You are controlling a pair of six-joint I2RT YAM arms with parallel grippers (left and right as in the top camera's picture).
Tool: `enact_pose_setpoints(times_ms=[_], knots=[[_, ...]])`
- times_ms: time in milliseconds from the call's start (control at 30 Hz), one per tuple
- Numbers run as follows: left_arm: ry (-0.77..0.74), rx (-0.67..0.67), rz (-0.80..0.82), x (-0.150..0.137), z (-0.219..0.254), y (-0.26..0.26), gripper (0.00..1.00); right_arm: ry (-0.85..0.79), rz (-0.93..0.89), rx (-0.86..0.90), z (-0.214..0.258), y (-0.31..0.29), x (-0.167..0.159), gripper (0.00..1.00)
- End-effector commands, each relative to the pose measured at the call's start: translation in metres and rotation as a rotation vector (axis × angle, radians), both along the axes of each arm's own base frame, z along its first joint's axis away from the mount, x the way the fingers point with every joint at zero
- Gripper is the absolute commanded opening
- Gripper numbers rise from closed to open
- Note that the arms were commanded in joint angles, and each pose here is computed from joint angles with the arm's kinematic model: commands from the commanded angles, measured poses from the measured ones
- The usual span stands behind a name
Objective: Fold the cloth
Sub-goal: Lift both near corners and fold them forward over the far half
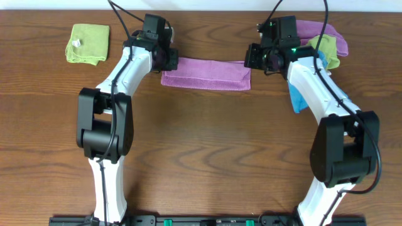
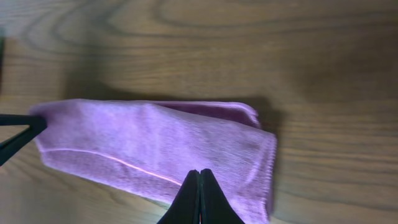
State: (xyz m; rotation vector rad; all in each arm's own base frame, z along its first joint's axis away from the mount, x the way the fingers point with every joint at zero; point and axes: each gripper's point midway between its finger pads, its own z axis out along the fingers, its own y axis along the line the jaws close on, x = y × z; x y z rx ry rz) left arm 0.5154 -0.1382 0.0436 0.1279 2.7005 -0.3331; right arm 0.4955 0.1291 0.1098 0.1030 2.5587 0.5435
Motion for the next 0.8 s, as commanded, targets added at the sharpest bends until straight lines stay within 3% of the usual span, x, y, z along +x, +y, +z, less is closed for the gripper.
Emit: enact_pose_setpoints(times_ms=[0, 367, 567, 767], knots=[[0.015, 0.023, 0.036, 0.001, -0.014, 0.003, 0.06, 0.004, 0.022, -0.05, -0.007, -0.006, -0.002, 0.01], [0.133, 0.067, 0.003, -0.021, -0.066, -0.015, 0.06, 0.052, 0.019, -0.076, -0.014, -0.011, -0.012, 0.01], [0.21, 0.331, 0.091, -0.042, -0.074, 0.04, 0.06, 0.069, 0.016, -0.08, -0.017, -0.015, -0.015, 0.01], [0.301, 0.412, 0.114, -0.062, -0.075, 0.066, 0.06, 0.065, 0.031, -0.089, -0.017, -0.015, -0.016, 0.01]])
